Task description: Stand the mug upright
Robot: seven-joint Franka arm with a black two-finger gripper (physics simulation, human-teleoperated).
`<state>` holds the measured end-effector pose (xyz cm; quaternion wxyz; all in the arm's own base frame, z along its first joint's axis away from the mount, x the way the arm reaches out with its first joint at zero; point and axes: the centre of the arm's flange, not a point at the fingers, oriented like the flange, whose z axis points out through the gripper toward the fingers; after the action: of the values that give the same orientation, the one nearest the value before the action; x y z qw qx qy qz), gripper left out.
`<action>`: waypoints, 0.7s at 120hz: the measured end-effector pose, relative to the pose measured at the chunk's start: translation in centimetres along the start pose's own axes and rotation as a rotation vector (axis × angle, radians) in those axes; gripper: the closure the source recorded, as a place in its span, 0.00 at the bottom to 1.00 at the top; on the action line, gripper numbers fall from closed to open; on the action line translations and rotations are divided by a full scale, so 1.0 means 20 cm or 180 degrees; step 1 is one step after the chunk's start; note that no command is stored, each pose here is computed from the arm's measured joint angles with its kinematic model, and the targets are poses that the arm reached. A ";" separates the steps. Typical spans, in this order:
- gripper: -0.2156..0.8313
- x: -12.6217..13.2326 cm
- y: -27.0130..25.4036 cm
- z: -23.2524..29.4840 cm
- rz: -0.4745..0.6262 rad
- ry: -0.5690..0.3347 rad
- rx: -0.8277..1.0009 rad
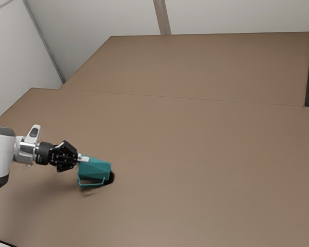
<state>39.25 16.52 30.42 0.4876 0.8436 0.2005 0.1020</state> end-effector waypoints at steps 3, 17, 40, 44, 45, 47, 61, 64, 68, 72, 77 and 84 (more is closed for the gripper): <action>0.94 0.01 0.02 0.00 0.0029 0.0004 0.0004; 0.95 0.07 0.18 0.00 0.0244 -0.0004 0.0046; 0.96 0.32 0.80 -0.20 0.1307 -0.0263 0.0952; 0.96 0.34 0.85 -0.21 0.1407 -0.0339 0.1151; 0.96 0.34 0.87 -0.21 0.1430 -0.0357 0.1203; 0.96 0.35 0.89 -0.22 0.1481 -0.0394 0.1312; 0.96 0.36 0.98 -0.21 0.1680 -0.0669 0.2033; 0.96 0.36 0.99 -0.19 0.1708 -0.0726 0.2181; 0.96 0.36 0.99 -0.17 0.1721 -0.0793 0.2364; 0.96 0.36 0.98 -0.15 0.1724 -0.0853 0.2545; 0.96 0.36 0.97 -0.13 0.1710 -0.0901 0.2728; 0.96 0.36 0.94 -0.08 0.1653 -0.0940 0.2929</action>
<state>49.53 12.57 47.40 0.0501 0.9969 -0.0610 0.0013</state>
